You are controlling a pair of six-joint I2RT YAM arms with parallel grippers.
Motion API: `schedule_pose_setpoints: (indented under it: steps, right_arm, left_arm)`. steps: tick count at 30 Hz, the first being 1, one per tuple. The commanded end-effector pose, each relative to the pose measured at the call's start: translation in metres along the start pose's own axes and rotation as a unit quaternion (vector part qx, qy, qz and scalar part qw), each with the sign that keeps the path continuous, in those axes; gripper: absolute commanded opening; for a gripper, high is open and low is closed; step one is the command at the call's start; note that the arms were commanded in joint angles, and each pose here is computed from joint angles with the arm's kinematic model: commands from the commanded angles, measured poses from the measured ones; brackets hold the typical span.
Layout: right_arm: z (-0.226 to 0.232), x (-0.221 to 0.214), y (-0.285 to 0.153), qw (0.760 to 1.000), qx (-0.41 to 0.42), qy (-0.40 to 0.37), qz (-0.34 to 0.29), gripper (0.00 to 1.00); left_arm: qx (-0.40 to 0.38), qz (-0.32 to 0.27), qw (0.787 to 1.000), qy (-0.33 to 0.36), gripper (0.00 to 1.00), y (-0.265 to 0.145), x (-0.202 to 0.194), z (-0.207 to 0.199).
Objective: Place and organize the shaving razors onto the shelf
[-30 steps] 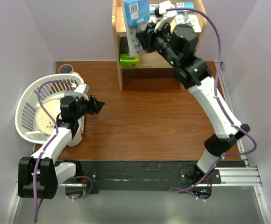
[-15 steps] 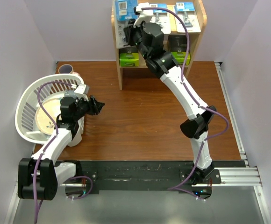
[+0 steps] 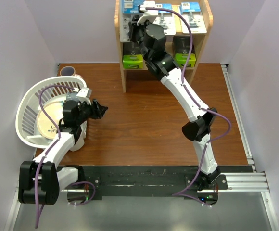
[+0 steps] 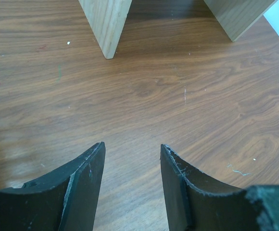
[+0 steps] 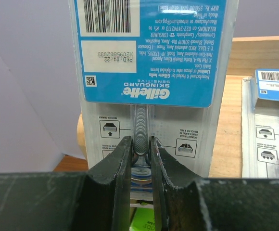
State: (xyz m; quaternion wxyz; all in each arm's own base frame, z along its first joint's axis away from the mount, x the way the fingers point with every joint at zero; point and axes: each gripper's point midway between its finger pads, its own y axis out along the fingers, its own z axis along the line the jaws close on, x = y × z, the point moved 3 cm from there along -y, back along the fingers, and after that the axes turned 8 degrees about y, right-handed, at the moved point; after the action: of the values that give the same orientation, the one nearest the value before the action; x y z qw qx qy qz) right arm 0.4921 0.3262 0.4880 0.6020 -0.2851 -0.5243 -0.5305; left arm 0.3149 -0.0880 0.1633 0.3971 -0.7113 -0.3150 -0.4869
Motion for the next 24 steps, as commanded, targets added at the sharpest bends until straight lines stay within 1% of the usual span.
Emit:
schedule_pose_setpoints:
  steps: [1, 2, 3, 4, 8, 12, 19, 21, 24]
  right_arm:
    - [-0.002, 0.023, 0.008, 0.998, -0.011, 0.011, -0.057, 0.09]
    - [-0.002, 0.02, 0.01, 0.998, -0.011, 0.01, -0.06, 0.13]
    - [-0.004, 0.02, 0.011, 0.998, -0.017, 0.009, -0.063, 0.16]
    - [-0.005, 0.019, 0.012, 0.998, -0.021, 0.007, -0.066, 0.22]
    - [-0.008, 0.011, 0.017, 0.997, -0.029, -0.001, -0.067, 0.31]
    - [-0.007, 0.009, 0.021, 0.997, -0.027, -0.002, -0.078, 0.33]
    - [-0.008, 0.005, 0.025, 0.996, -0.027, 0.001, -0.085, 0.31]
    - [-0.004, 0.014, 0.024, 0.995, -0.015, -0.008, -0.1, 0.31]
    - [0.006, 0.043, 0.018, 0.99, 0.013, 0.003, -0.138, 0.32]
  left_arm:
    - [0.001, -0.024, 1.0, 0.003, 0.55, 0.003, 0.011, 0.002]
    - [0.001, -0.023, 1.0, 0.002, 0.55, 0.003, 0.011, 0.002]
    - [0.001, -0.023, 1.0, 0.002, 0.55, 0.004, 0.011, 0.002]
    - [0.001, -0.023, 1.0, 0.002, 0.55, 0.004, 0.011, 0.002]
    - [0.002, -0.023, 1.0, 0.005, 0.55, 0.002, 0.013, 0.002]
    - [0.004, -0.023, 1.0, 0.008, 0.55, 0.001, 0.015, 0.002]
    - [0.006, -0.024, 1.0, 0.008, 0.55, 0.0, 0.016, 0.002]
    - [0.005, -0.024, 1.0, 0.009, 0.55, 0.0, 0.016, 0.002]
    - [0.005, -0.024, 1.0, 0.005, 0.55, 0.001, 0.014, 0.002]
